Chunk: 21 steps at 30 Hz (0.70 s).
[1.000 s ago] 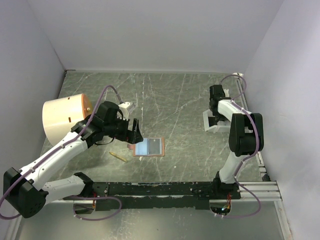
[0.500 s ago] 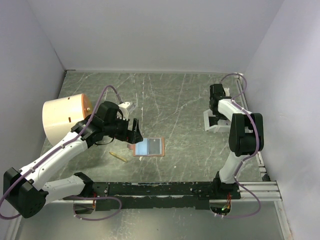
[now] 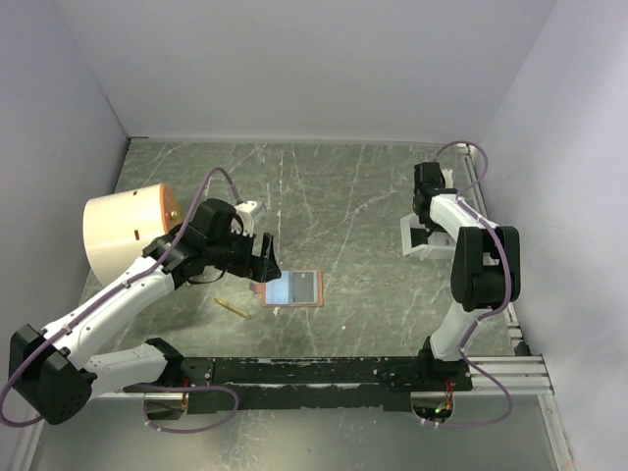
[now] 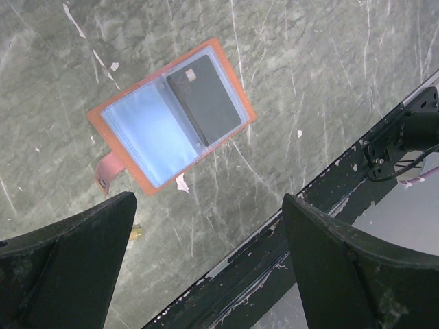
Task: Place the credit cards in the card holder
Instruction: Pick up the credit card from the storage box.
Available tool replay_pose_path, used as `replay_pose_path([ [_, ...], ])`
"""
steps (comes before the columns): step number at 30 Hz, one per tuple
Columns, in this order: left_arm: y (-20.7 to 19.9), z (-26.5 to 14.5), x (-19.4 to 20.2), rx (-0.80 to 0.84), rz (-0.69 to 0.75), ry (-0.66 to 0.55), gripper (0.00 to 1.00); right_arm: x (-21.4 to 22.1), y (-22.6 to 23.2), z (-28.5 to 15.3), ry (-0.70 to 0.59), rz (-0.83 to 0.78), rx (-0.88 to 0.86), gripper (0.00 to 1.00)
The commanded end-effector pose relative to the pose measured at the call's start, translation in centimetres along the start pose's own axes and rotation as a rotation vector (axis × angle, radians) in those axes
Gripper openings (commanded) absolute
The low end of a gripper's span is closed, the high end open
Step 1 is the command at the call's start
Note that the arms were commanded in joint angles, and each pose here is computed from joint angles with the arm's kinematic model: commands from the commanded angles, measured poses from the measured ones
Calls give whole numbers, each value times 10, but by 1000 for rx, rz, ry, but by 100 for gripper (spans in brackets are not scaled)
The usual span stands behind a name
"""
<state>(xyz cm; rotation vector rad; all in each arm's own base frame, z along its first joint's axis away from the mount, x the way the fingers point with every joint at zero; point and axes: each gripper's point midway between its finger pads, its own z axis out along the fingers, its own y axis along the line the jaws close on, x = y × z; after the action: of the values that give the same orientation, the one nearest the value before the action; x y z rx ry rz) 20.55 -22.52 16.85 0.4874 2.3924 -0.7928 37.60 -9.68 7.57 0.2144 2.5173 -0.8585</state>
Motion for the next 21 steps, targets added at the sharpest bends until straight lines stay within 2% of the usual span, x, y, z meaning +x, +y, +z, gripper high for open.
replay_pose_path([
  [1, -2, 0, 1, 13, 12, 9, 99, -13, -14, -8, -47, 50, 20, 15],
  [6, -1, -1, -1, 7, 17, -11, 99, -16, -10, -12, -58, 66, -21, 12],
  [16, 1, 5, 6, 7, 6, 28, 99, -19, -1, -32, -78, 129, -145, 1],
  [21, 3, 7, 7, -3, 3, 34, 98, -23, 3, -49, -76, 183, -214, 0],
])
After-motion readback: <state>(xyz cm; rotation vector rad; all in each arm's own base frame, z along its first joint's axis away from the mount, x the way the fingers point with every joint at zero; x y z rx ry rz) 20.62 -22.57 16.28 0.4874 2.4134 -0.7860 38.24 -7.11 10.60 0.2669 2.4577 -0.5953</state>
